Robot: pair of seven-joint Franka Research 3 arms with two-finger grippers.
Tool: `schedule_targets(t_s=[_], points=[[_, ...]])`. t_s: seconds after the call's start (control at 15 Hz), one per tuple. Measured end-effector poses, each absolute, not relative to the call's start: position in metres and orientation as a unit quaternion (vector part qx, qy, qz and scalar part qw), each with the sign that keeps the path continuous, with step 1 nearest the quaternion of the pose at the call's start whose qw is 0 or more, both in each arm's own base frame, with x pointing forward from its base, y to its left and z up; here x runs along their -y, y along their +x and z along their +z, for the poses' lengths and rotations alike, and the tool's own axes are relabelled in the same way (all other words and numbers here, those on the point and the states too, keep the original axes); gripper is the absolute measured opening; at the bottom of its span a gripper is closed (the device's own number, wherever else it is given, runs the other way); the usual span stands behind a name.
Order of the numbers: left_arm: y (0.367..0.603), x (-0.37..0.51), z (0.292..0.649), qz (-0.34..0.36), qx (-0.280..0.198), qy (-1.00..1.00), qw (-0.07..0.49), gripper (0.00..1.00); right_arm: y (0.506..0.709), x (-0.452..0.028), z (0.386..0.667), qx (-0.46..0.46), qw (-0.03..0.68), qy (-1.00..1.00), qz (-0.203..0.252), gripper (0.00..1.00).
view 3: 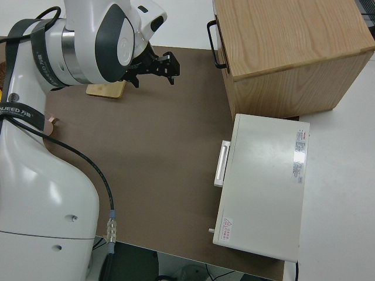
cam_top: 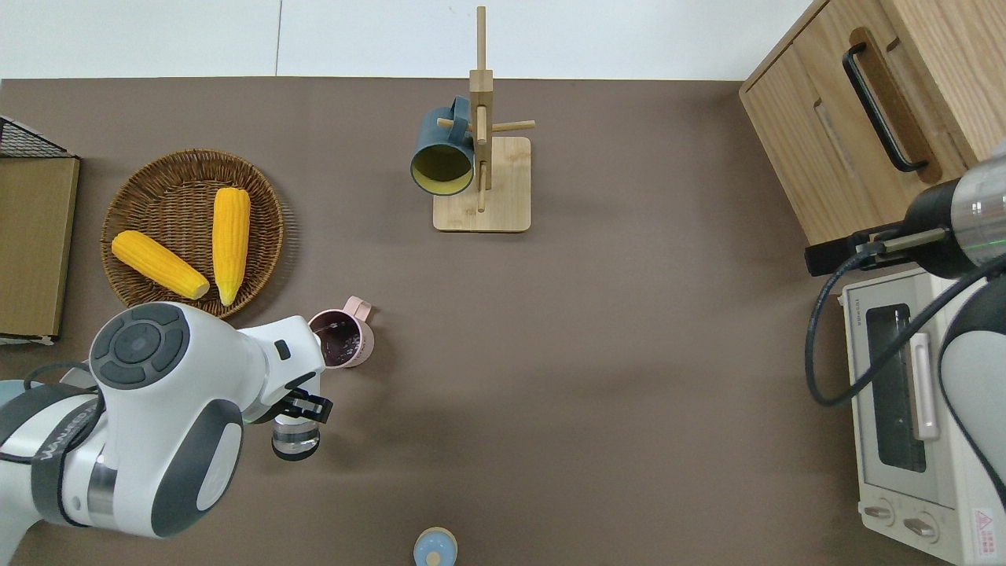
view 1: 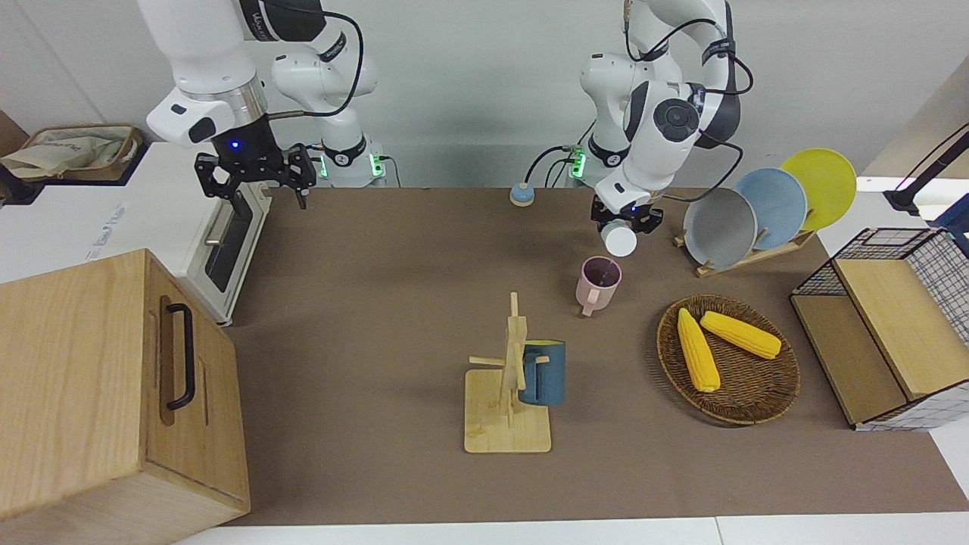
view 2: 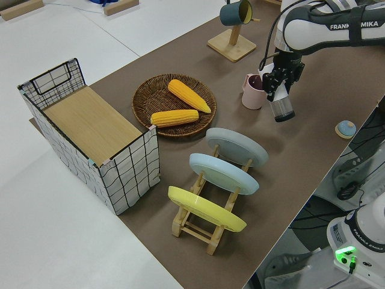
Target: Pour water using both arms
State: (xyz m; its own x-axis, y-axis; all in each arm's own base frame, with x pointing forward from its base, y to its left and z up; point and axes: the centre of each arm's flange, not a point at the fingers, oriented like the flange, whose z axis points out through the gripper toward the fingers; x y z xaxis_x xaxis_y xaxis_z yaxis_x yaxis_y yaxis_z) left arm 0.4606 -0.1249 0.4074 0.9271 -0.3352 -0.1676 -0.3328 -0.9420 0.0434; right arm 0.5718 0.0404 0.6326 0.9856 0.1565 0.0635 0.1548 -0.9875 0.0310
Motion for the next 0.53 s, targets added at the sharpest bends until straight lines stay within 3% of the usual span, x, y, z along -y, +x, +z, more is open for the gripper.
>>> schedule_targets(t_s=[0.53], points=[[0.4610, 0.1245, 0.4119, -0.093, 0.170, 0.981, 0.006, 0.64, 0.5718, -0.0404, 0.6326, -0.078, 0.013, 0.996, 0.033, 1.00]])
